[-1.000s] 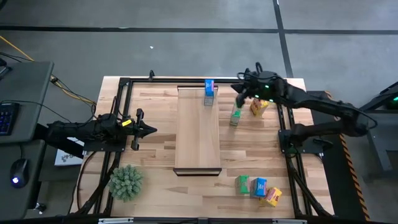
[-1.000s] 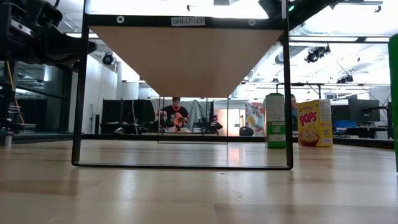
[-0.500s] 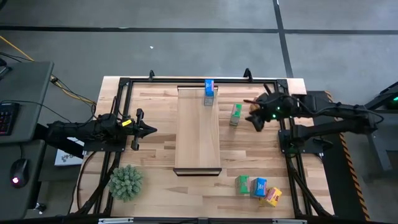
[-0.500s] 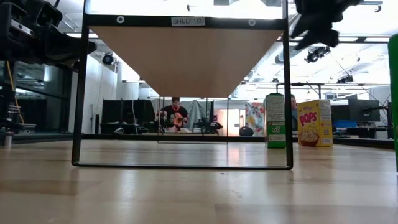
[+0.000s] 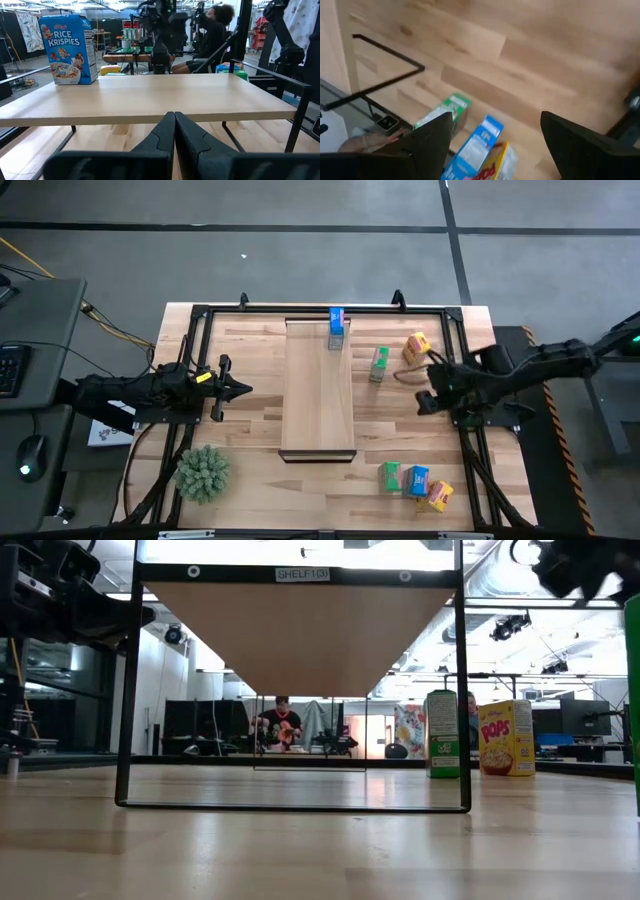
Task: Stack cereal on shelf
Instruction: Put the blue cereal box on the shelf aligned with the other blue cereal box
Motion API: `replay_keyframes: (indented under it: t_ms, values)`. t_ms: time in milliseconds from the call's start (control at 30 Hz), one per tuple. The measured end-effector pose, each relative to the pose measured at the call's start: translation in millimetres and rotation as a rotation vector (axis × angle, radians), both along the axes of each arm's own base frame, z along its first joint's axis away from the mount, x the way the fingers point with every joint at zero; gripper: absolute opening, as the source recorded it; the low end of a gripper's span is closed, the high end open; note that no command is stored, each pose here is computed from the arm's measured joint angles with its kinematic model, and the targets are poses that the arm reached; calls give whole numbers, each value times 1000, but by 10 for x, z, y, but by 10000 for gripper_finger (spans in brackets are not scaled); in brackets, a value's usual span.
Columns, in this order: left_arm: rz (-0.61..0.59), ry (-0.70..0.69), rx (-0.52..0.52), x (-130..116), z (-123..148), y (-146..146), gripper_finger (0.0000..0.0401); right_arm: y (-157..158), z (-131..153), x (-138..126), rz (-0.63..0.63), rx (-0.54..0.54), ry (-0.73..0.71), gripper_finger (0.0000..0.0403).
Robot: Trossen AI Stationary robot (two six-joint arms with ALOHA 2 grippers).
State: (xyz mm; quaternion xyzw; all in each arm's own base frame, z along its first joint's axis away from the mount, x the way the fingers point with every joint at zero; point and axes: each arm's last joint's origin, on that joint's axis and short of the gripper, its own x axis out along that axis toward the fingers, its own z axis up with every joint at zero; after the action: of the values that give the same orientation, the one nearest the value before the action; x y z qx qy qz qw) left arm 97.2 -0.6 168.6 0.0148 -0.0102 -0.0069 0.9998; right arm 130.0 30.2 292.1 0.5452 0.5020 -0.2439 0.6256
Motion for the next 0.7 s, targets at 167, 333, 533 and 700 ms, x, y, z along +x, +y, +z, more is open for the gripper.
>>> replay_keyframes:
  t_ms: [167,333,533,700]
  values:
    - [0,0,0,0,0,0,3,361,-60,62,-48,57,68,296]
    - [0,0,0,0,0,0,3,769,-192,162,-103,116,151,296]
    - [0,0,0,0,0,0,3,1142,-276,264,-161,73,247,296]
    - [0,0,0,0,0,0,3,1358,-85,451,-195,-55,194,296]
